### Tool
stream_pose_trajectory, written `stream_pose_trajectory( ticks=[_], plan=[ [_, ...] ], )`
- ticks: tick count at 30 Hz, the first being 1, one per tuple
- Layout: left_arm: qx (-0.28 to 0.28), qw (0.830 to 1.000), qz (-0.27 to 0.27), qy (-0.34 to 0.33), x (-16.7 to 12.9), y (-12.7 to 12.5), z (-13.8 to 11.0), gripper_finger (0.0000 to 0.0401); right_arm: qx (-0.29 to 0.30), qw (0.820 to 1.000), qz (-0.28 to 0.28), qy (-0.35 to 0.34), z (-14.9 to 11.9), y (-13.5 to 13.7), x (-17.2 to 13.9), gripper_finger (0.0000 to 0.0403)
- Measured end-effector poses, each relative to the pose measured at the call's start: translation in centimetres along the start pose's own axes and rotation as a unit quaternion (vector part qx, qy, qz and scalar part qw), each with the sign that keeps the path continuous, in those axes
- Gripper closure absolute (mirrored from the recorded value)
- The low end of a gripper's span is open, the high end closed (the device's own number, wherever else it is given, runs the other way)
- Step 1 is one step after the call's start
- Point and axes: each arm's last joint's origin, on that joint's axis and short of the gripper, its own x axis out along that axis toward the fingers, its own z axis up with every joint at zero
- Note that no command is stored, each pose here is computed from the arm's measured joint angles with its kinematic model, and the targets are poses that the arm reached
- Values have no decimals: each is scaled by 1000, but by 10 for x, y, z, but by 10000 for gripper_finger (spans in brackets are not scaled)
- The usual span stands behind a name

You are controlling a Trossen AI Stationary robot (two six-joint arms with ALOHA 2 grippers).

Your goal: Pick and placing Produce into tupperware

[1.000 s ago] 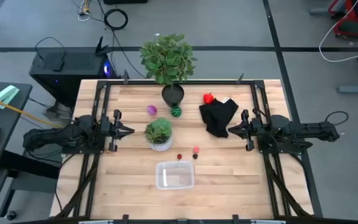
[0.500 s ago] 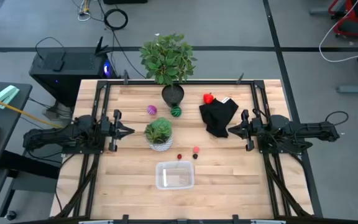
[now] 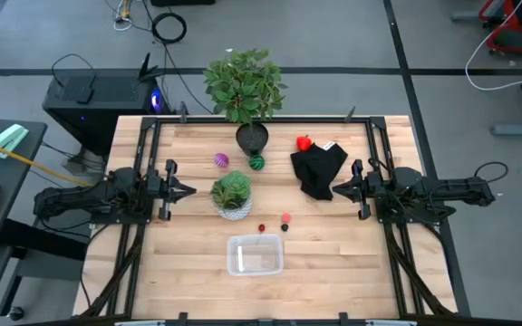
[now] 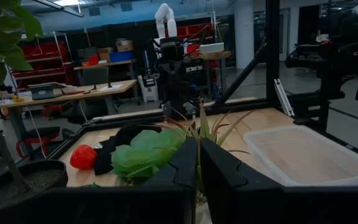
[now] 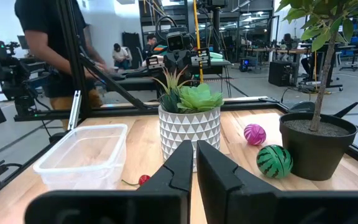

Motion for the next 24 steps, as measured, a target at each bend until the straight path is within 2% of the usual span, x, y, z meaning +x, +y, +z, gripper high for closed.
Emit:
stream_pose_trajectory(
  ticks=[11, 24],
  plan=[
    [0, 1000, 0, 0, 0, 0, 0, 365, 0, 1000, 0, 0, 0, 0, 0, 373],
    [0, 1000, 0, 0, 0, 0, 0, 375, 0, 1000, 0, 0, 0, 0, 0, 373]
  ],
)
